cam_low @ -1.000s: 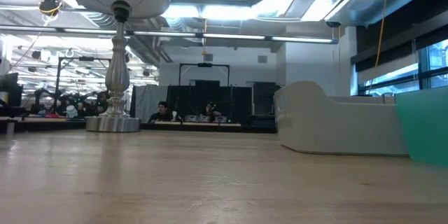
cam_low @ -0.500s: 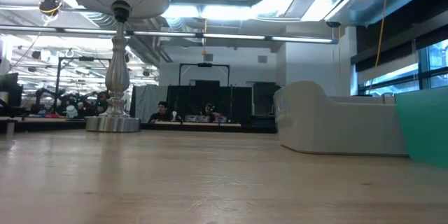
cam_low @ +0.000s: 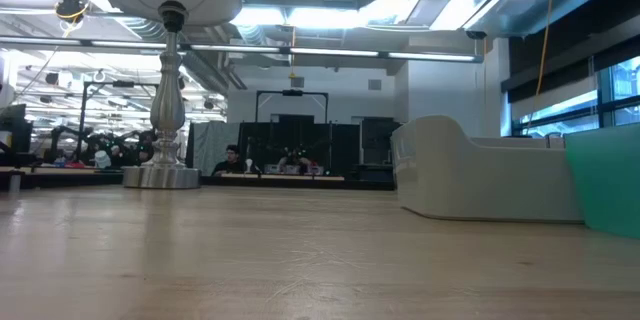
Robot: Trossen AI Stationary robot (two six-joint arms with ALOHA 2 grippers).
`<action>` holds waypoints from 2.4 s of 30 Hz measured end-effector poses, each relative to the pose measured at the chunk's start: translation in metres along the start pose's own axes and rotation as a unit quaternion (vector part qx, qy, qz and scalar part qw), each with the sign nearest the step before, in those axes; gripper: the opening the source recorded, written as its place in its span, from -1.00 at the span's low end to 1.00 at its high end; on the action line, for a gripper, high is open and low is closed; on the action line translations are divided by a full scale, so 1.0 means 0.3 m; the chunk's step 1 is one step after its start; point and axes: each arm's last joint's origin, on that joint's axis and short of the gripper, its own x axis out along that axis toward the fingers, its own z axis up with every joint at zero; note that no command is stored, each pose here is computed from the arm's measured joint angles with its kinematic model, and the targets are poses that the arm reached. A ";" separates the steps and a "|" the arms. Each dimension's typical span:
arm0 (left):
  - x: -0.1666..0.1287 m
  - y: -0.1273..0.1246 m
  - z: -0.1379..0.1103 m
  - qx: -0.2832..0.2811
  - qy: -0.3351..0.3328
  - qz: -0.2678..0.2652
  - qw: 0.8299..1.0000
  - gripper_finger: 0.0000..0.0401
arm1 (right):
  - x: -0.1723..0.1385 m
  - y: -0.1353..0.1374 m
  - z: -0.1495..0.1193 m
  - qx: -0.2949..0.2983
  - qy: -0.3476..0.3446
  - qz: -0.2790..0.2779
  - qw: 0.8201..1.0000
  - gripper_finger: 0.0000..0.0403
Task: Pick & Place Office items
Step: Put the blue timer into the green bin, then put the red charger adapter into the white bin
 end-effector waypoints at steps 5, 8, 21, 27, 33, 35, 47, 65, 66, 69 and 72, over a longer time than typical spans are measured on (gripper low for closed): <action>0.000 0.006 -0.009 0.008 0.012 0.008 1.000 0.19 | 0.000 0.000 0.001 0.000 -0.002 0.000 1.000 -0.45; -0.001 0.008 -0.020 0.007 0.040 -0.005 0.999 0.19 | 0.000 0.000 0.000 0.000 -0.001 0.000 1.000 -0.33; -0.091 0.021 -0.189 -0.090 0.386 -0.024 0.918 0.19 | -0.007 -0.022 0.015 0.014 0.008 -0.016 1.000 0.53; -0.190 0.012 -0.273 -0.171 0.466 0.110 0.861 0.19 | -0.071 -0.084 0.007 0.009 -0.011 -0.021 1.000 0.70; -0.263 -0.041 -0.324 -0.271 0.434 0.185 0.839 0.19 | -0.179 -0.206 0.002 -0.016 -0.077 -0.031 0.996 0.72; -0.284 -0.058 -0.337 -0.301 0.419 0.198 0.833 0.19 | -0.210 -0.241 0.015 -0.028 -0.113 -0.028 0.993 0.72; -0.283 -0.113 -0.459 -0.299 0.370 0.209 0.854 0.21 | -0.321 -0.440 0.130 -0.034 -0.208 -0.045 0.976 0.72; -0.163 -0.102 -0.684 -0.304 0.389 0.266 0.828 0.41 | -0.334 -0.502 0.214 -0.075 -0.211 -0.043 0.974 0.72; -0.160 -0.103 -0.688 -0.304 0.385 0.264 0.830 0.41 | -0.334 -0.503 0.216 -0.077 -0.211 -0.043 0.973 0.72; -0.157 -0.100 -0.692 -0.303 0.381 0.265 0.832 0.41 | -0.335 -0.506 0.222 -0.079 -0.213 -0.041 0.973 0.72; -0.158 -0.099 -0.694 -0.297 0.383 0.265 0.834 0.41 | -0.336 -0.509 0.231 -0.083 -0.216 -0.039 0.972 0.72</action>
